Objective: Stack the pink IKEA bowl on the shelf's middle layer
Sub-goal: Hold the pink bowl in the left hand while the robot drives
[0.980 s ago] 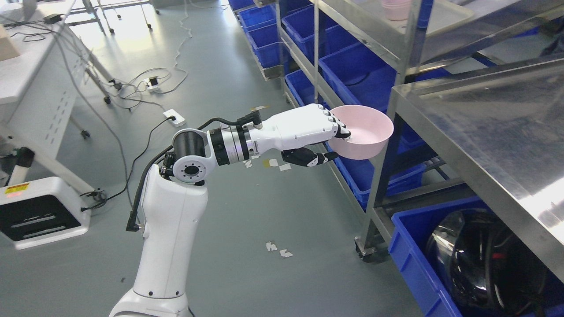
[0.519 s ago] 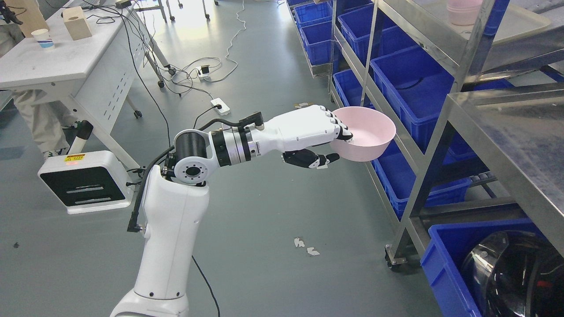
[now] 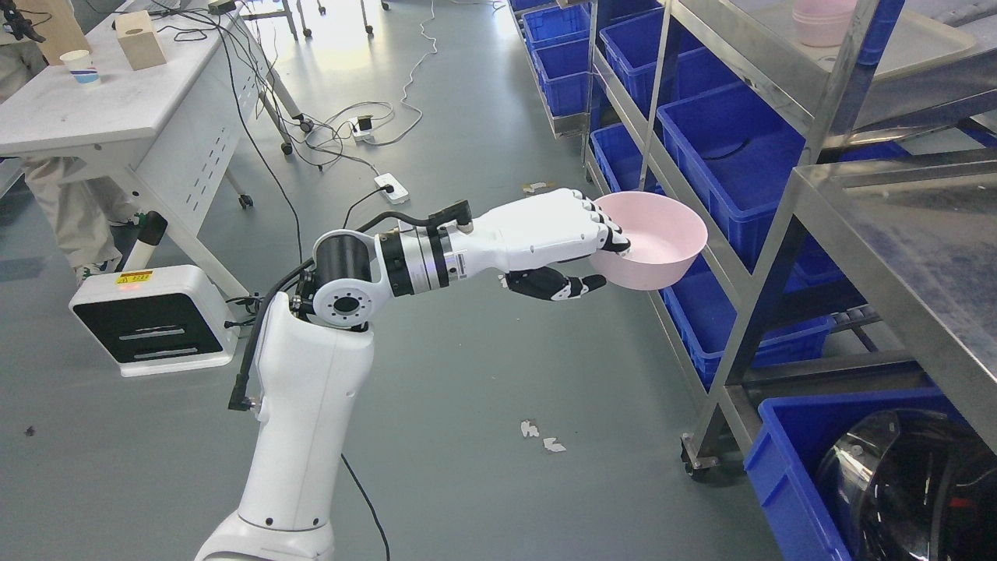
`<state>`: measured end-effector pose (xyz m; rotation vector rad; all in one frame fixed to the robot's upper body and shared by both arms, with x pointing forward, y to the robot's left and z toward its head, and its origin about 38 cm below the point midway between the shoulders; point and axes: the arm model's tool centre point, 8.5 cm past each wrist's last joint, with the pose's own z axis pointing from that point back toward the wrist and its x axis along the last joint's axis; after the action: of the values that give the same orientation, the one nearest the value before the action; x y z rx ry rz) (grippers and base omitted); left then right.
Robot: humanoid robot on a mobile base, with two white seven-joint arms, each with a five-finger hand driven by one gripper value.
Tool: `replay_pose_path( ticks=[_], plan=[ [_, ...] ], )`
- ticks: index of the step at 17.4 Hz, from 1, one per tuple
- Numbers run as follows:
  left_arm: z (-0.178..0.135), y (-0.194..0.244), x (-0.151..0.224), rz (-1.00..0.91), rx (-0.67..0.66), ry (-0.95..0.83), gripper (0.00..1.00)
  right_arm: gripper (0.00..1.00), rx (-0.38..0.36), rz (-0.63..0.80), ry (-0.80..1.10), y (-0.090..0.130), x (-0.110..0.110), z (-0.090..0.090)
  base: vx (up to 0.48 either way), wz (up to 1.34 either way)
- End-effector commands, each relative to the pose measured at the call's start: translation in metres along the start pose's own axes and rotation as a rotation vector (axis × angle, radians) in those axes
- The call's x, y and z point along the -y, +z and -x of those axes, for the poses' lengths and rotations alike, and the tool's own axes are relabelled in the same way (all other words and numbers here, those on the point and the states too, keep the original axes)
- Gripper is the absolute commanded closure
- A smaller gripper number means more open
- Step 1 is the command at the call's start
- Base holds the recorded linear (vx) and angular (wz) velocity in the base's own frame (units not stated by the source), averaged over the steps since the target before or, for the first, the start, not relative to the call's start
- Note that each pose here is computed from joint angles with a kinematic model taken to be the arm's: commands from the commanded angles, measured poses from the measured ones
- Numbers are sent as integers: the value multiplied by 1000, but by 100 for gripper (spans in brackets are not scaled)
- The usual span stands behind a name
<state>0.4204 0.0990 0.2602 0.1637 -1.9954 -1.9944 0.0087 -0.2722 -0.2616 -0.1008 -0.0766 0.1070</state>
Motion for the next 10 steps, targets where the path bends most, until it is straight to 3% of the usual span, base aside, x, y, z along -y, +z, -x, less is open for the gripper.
replay_pose_path(
  ticks=[1,10],
  plan=[
    [0,2,3,22,0,-6,99,0,12,18,1,0,11,-2,0,0],
    [0,1,5,23,1,-3,99,0,12,18,1,0,11,-2,55,115]
  ],
)
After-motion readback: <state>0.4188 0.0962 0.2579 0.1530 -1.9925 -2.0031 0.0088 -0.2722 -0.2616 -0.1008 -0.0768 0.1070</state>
